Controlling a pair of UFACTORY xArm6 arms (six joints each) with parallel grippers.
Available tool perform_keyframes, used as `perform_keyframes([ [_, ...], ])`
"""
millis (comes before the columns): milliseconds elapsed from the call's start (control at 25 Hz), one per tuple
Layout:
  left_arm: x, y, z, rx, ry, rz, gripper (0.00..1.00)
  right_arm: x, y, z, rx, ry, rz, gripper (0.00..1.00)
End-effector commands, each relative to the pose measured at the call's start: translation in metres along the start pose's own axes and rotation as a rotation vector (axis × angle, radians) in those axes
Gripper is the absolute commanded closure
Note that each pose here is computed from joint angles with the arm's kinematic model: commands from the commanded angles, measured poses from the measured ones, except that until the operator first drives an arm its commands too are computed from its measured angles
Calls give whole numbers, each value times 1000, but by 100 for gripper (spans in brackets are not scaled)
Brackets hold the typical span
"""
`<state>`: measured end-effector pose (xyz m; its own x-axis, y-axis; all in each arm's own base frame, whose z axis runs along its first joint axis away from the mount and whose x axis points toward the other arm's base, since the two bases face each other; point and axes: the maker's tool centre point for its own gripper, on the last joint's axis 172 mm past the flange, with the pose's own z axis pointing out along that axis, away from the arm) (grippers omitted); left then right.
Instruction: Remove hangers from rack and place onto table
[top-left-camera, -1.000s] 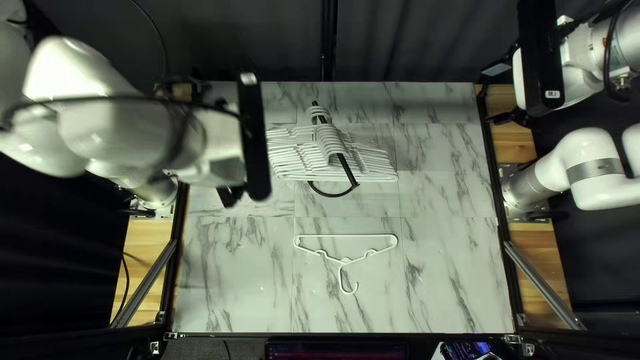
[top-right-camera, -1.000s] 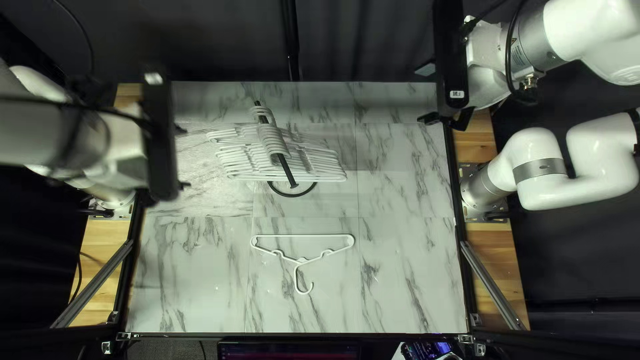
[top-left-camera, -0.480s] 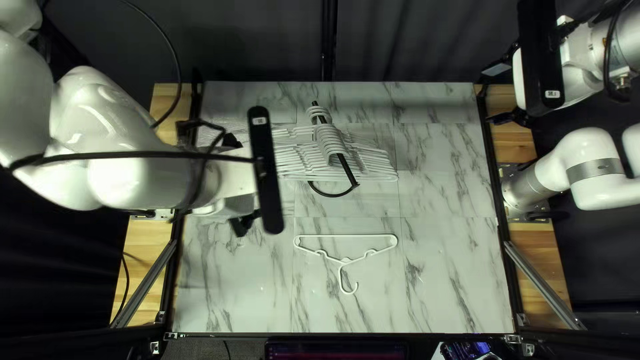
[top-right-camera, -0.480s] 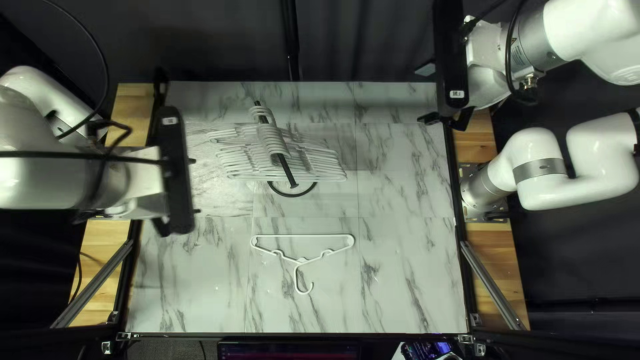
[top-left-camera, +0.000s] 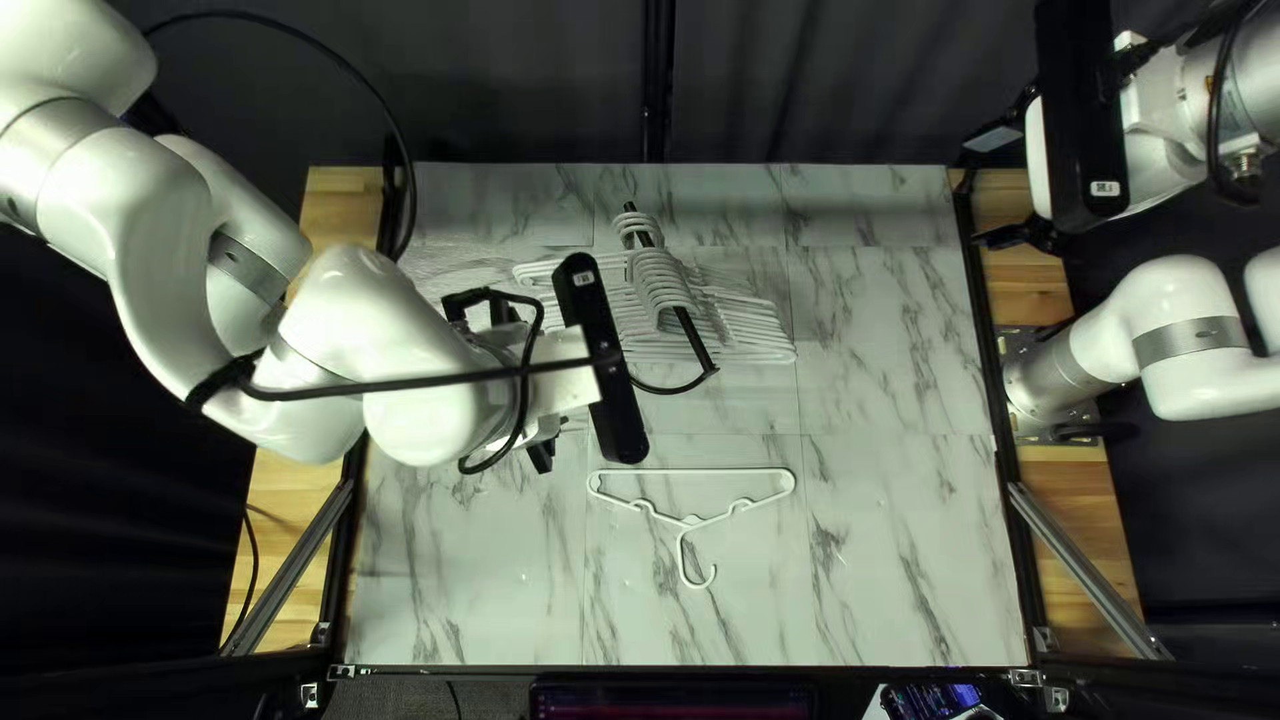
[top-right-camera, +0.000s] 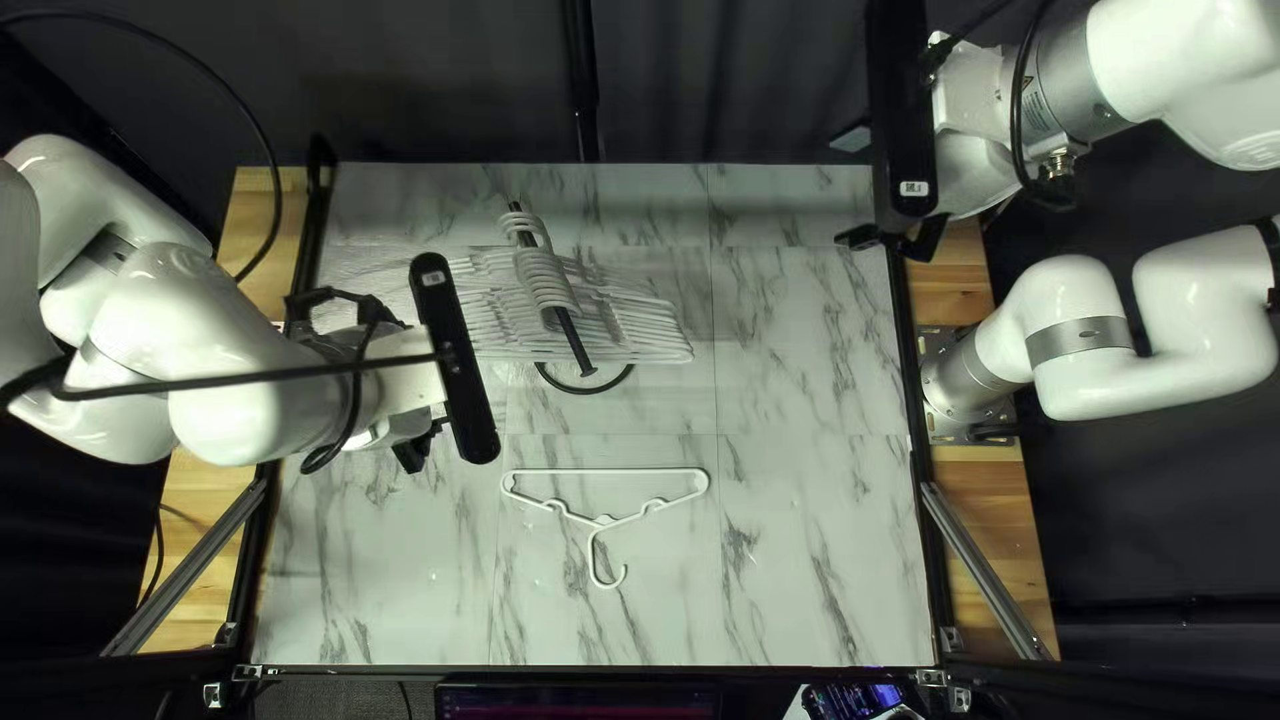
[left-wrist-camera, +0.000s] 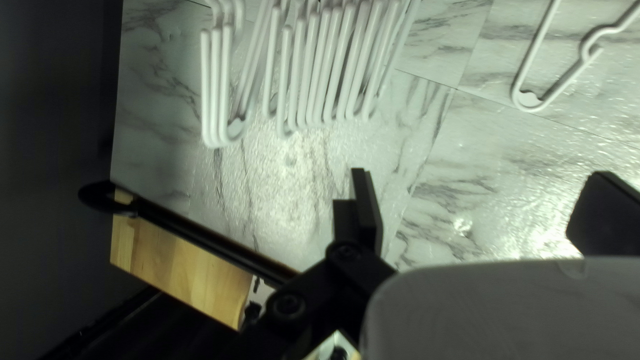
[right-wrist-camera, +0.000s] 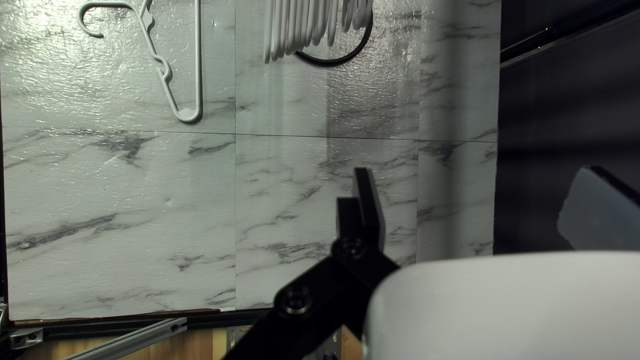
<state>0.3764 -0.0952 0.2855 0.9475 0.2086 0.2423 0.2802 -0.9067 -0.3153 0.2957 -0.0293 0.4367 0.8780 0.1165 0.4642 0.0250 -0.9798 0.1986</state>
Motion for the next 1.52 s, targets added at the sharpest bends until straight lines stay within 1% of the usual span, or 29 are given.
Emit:
perform_keyframes([
  [40, -6, 4, -2, -80, 122, 97, 0, 0, 0, 0, 0, 0, 0, 0],
  [320, -8, 7, -1, -83, 120, 91, 0, 0, 0, 0, 0, 0, 0, 0],
  [400, -2, 12, 7, -77, 133, 93, 0, 0, 0, 0, 0, 0, 0, 0],
  [480, 4, 14, 22, -69, 154, 95, 0, 0, 0, 0, 0, 0, 0, 0],
  [560, 7, 12, 35, -69, 182, 96, 0, 0, 0, 0, 0, 0, 0, 0],
  [600, 8, 12, 39, -69, 193, 96, 0, 0, 0, 0, 0, 0, 0, 0],
  [640, 8, 12, 43, -66, 215, 101, 0, 0, 0, 0, 0, 0, 0, 0],
  [760, 9, 17, 45, -57, 263, 134, 0, 0, 0, 0, 0, 0, 0, 0],
  [880, 14, 22, 48, -60, 287, 166, 0, 0, 0, 0, 0, 0, 0, 0],
  [960, 16, 24, 52, -65, 294, 181, 0, 0, 0, 0, 0, 0, 0, 0],
  [1120, 17, 24, 58, -77, 296, 193, 0, 0, 0, 0, 0, 0, 0, 0],
  [1520, 20, 15, 69, -92, 299, 186, 0, 0, 0, 0, 0, 0, 0, 0],
])
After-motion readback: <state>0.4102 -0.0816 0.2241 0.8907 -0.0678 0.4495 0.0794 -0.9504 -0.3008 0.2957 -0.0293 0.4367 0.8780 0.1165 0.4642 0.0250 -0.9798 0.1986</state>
